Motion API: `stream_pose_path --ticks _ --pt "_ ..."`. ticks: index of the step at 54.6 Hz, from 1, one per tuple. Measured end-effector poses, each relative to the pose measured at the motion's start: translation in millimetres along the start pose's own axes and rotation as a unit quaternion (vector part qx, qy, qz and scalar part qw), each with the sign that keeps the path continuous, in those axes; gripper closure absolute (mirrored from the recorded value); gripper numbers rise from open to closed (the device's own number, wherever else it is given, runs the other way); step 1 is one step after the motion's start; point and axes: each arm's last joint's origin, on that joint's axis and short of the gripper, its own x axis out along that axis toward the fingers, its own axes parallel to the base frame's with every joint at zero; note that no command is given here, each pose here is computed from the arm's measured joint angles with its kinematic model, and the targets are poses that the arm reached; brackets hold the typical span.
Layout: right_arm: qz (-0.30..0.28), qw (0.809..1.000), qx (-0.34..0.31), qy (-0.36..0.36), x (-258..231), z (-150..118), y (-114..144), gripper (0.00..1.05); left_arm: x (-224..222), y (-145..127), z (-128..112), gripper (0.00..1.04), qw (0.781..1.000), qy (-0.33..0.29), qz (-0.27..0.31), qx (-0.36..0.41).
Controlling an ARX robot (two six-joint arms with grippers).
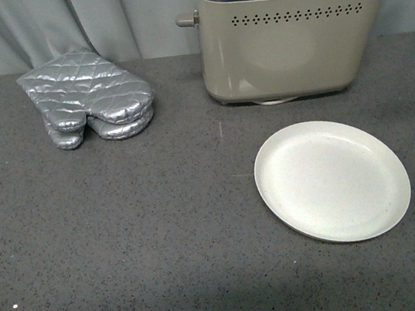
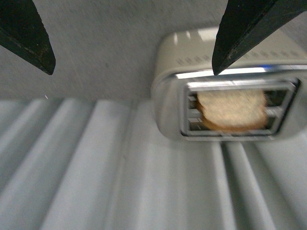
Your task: Put bread into toaster
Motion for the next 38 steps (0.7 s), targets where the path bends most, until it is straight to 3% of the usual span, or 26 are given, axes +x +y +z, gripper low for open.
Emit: stream_pose_path --ticks 6,8,10,13,16,27,35,38 --pt "-0.031 0.999 0.010 0.015 -21.7 -21.5 -22.7 0.10 0.0 0.0 0.0 0.07 1.000 0.000 0.000 0.000" --pt "-0.046 0.999 0.009 -0.005 -30.8 -26.5 -28.6 0.10 0.0 0.0 0.0 0.07 1.000 0.000 0.000 0.000" --pt "-0.026 0.999 0.021 -0.039 -37.7 -30.1 -33.8 0.14 0.0 0.0 0.0 0.07 1.000 0.000 0.000 0.000" --pt "0.043 0.991 0.034 -0.121 -57.6 -40.5 -41.7 0.28 0.0 0.0 0.0 0.07 1.000 0.000 0.000 0.000" --pt "0.061 0.987 0.035 -0.142 -67.4 -49.5 -44.1 0.38 0.0 0.0 0.0 0.07 1.000 0.000 0.000 0.000" --pt "0.073 0.989 0.030 -0.124 -83.7 -83.7 -55.4 0.73 0.0 0.0 0.0 0.07 1.000 0.000 0.000 0.000" --pt "0.061 0.989 0.030 -0.133 -99.1 -97.8 -62.2 1.05 0.0 0.0 0.0 0.07 1.000 0.000 0.000 0.000" --pt "0.061 0.989 0.030 -0.130 -103.3 -103.3 -62.6 1.04 0.0 0.0 0.0 0.07 1.000 0.000 0.000 0.000"
